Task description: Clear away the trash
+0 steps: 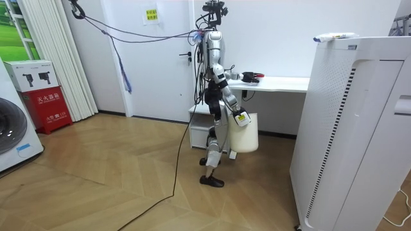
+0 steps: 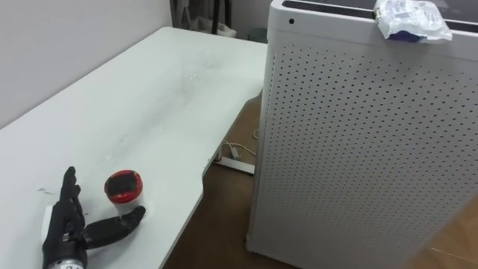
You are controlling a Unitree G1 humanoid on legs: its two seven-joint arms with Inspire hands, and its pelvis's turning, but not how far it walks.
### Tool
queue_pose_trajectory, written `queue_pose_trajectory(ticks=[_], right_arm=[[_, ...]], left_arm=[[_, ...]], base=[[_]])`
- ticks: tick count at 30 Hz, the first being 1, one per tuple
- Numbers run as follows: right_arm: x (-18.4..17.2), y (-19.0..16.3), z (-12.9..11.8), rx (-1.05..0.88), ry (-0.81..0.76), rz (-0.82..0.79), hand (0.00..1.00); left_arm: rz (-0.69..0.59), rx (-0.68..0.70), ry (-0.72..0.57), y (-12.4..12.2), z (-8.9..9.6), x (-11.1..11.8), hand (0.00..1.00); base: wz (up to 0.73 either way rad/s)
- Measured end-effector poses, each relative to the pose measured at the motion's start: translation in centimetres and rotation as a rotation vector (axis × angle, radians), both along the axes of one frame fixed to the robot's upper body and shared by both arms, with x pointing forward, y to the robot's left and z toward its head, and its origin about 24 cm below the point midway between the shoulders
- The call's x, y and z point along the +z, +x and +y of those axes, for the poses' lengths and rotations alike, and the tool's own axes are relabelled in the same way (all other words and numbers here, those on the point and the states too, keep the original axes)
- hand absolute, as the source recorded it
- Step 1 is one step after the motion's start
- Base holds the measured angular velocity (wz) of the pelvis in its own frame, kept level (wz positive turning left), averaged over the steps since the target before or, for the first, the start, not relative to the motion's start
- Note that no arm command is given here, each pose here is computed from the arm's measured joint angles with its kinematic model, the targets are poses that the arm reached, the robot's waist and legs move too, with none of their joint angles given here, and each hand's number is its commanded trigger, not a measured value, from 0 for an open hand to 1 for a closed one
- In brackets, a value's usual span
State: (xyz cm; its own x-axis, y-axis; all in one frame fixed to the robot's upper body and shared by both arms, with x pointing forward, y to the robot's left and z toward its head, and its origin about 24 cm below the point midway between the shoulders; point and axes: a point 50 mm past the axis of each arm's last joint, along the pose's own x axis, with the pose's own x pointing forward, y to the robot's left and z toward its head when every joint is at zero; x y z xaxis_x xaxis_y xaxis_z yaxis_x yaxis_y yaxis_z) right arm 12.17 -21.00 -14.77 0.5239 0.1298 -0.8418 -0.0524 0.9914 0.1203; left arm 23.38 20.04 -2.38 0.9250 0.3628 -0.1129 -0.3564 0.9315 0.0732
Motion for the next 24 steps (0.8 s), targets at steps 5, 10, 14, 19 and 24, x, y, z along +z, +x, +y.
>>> queue_pose_trajectory(ticks=[5,10,14,19,24], right_arm=[[-0.1,-0.1,0.5,0.041,-0.009,0.007,1.00],[-0.1,-0.1,0.4,0.055,-0.029,0.011,1.00],[-0.1,-0.1,0.4,0.057,-0.027,0.008,1.00],[-0.1,0.0,0.6,0.060,-0.017,0.008,1.00],[-0.2,0.0,0.7,0.060,-0.012,0.008,1.00]], left_arm=[[0.010,-0.008,0.003,0.3,-0.2,0.2,1.00],[0.000,-0.004,0.005,0.4,-0.1,0.6,1.00],[-0.001,-0.013,-0.002,0.8,-0.3,0.9,1.00],[0.001,-0.027,-0.033,1.1,-0.9,1.0,1.00],[0.010,-0.108,-0.063,1.3,-2.2,0.9,1.00]], base=[[0.01],[0.00],[-0.01],[-0.07],[-0.04]])
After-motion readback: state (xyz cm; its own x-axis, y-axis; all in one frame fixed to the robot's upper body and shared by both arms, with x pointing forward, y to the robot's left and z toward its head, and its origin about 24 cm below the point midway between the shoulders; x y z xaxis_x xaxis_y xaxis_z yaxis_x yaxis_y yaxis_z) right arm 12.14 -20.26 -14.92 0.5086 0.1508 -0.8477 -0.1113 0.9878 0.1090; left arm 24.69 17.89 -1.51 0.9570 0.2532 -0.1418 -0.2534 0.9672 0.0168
